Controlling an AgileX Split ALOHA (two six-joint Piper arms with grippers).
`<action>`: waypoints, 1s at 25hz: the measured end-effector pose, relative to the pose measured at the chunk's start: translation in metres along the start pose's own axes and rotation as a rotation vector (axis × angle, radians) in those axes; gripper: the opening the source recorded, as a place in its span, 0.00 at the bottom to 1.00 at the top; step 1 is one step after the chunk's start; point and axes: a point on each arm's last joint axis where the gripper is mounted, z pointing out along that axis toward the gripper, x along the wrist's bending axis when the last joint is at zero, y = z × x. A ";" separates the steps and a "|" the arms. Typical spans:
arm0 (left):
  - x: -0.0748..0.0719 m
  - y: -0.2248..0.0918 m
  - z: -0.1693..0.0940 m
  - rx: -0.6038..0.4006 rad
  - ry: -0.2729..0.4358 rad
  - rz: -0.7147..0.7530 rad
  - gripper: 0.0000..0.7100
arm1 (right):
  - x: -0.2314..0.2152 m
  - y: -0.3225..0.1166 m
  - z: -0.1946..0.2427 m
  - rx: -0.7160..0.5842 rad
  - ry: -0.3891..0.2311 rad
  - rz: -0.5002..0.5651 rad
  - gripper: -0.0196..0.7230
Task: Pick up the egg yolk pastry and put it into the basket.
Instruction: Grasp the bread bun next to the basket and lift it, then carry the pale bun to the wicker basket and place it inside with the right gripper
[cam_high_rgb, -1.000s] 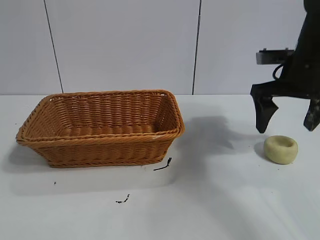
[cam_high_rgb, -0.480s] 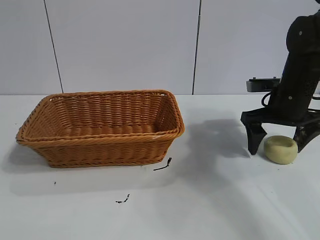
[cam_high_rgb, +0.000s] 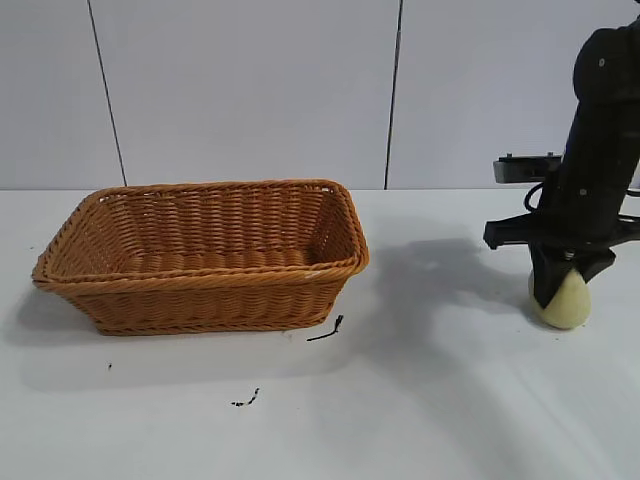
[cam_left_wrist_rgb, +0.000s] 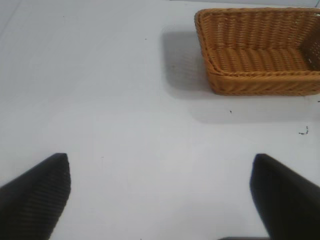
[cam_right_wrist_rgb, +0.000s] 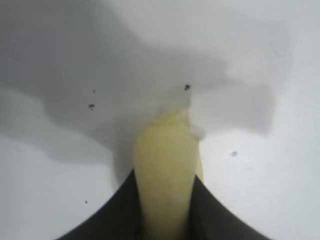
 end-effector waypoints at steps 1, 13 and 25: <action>0.000 0.000 0.000 0.000 0.000 0.000 0.98 | 0.000 0.002 -0.010 -0.002 0.000 -0.010 0.15; 0.000 0.000 0.000 0.000 0.000 0.000 0.98 | 0.063 0.040 -0.162 -0.262 0.006 -0.177 0.14; 0.000 0.000 0.000 0.000 0.000 0.000 0.98 | 0.205 0.043 -0.160 -0.328 0.130 -0.424 0.14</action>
